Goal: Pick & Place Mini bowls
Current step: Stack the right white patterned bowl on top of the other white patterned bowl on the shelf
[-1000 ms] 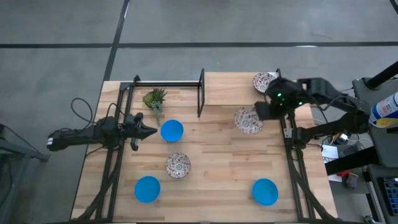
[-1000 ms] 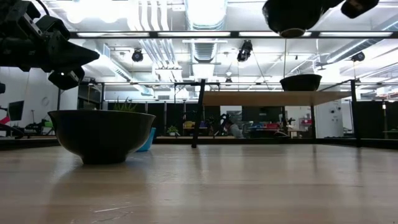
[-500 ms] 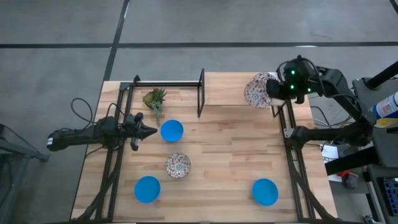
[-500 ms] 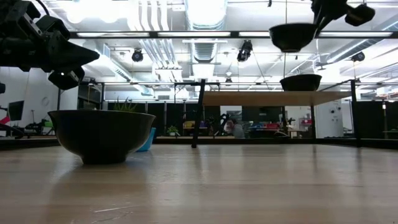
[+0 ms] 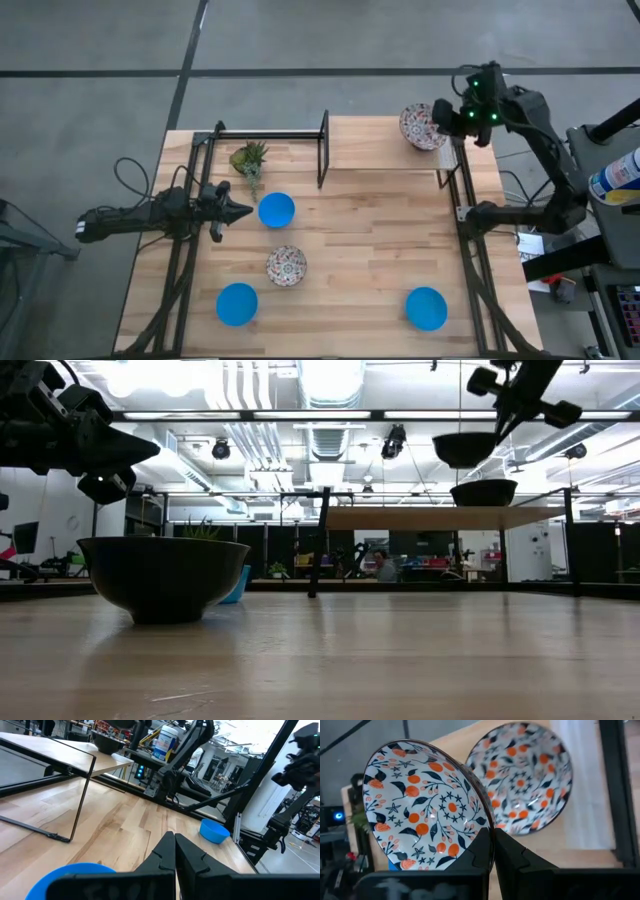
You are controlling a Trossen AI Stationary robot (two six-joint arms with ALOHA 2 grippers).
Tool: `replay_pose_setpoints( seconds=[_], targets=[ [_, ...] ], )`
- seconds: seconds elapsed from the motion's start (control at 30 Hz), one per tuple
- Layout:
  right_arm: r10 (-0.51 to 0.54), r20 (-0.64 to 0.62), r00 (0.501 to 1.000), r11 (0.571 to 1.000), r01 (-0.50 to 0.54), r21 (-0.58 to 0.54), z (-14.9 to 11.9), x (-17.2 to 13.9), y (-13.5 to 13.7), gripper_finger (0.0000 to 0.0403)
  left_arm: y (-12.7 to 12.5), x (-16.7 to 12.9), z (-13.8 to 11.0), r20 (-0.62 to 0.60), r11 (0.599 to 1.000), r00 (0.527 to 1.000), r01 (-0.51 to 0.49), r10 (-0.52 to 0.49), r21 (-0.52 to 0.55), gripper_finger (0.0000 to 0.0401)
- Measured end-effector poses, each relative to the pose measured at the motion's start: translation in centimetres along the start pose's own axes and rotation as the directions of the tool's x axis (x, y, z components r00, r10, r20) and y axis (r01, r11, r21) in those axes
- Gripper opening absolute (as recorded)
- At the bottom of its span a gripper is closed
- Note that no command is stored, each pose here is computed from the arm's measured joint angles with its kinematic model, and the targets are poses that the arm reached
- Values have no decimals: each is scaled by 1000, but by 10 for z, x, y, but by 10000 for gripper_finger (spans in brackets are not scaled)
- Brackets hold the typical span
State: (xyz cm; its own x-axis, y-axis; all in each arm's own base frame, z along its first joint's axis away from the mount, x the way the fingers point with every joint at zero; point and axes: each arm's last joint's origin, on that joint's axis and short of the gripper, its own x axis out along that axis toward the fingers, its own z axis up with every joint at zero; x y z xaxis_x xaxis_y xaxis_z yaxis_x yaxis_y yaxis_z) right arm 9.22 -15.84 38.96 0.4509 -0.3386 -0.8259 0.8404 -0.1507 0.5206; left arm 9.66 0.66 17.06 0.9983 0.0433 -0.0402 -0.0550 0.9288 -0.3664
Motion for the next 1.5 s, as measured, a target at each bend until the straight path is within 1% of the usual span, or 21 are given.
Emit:
replay_pose_setpoints(
  seconds=[0.2,0.33,0.5,0.8,1.5],
  targets=[
    [-50,2,999,996,50,67,20,10,-9,8,0,0,0,0,1000,1000,0,0,0,0],
    [-73,-7,997,992,74,101,28,15,-13,8,0,0,0,0,1000,1000,0,0,0,0],
    [-130,-71,989,982,139,131,30,23,-18,8,0,0,0,0,1000,1000,0,0,0,0],
    [-183,-63,981,975,190,116,32,27,-20,8,0,0,0,0,1000,1000,0,0,0,0],
    [-213,-93,973,969,223,108,31,39,-27,8,0,0,0,0,1000,1000,0,0,0,0]
  ],
)
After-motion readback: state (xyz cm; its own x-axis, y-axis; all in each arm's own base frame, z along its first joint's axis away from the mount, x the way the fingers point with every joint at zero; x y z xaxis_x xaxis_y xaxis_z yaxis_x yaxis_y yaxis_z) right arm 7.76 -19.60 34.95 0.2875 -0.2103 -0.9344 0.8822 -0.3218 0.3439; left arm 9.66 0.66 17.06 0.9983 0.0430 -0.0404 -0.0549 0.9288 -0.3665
